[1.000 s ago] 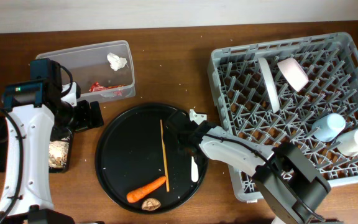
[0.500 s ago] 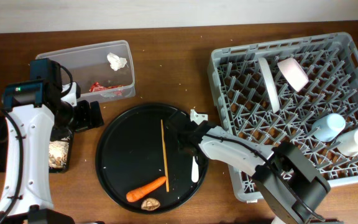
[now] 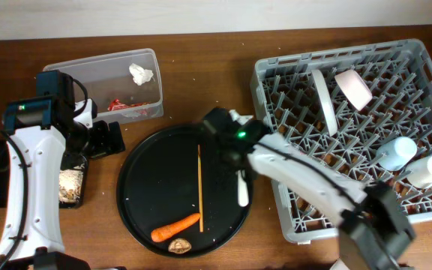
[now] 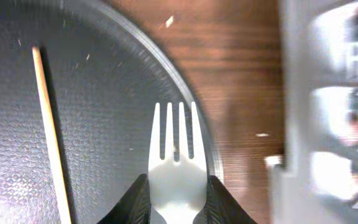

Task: Sort waste into correct bins and load items into the dishwasher rack
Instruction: 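Carry the white fork to the rack's left side and release it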

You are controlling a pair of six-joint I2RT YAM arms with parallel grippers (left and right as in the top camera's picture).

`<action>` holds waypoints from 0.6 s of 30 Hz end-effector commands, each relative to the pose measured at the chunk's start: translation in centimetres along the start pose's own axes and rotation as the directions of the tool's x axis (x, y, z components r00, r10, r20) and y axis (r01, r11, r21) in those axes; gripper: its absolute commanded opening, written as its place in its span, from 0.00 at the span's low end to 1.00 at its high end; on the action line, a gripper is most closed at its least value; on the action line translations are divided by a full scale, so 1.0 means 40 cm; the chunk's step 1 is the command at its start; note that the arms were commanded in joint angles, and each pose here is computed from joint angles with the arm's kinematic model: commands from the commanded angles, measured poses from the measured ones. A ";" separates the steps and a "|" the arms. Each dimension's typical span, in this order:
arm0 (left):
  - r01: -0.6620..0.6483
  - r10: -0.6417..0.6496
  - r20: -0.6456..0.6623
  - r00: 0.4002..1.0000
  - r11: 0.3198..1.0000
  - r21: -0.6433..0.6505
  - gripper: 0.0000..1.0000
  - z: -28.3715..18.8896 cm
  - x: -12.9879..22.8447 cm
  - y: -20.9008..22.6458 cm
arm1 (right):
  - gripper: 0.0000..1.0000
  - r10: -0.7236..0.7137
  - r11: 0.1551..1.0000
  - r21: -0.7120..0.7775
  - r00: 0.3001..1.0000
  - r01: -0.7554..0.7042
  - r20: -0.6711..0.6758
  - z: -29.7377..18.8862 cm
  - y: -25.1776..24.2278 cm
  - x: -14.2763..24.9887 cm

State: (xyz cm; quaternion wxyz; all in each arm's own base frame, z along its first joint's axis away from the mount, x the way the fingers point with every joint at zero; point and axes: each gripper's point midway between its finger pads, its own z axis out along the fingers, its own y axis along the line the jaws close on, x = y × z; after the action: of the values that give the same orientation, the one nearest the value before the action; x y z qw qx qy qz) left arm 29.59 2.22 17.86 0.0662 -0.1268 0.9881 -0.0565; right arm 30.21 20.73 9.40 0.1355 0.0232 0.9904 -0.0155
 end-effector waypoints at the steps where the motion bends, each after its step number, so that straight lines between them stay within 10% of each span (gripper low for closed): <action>1: -0.004 0.003 -0.005 1.000 1.000 -0.008 0.95 0.004 0.002 0.003 | 0.24 -0.010 1.000 -0.023 0.996 0.012 0.092 -0.110 -0.087 -0.073; 18: -0.003 0.003 -0.011 1.000 1.000 -0.008 0.95 0.004 0.006 0.003 | 0.24 -0.145 0.989 0.029 0.989 0.146 -0.021 -0.023 -0.305 -0.045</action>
State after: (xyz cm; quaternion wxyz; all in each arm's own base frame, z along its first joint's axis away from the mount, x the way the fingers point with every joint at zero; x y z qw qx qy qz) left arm 29.52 2.21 17.85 0.0647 -0.1269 0.9882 -0.0567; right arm 31.86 8.29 13.14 0.1469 -0.0298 0.9873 -0.0535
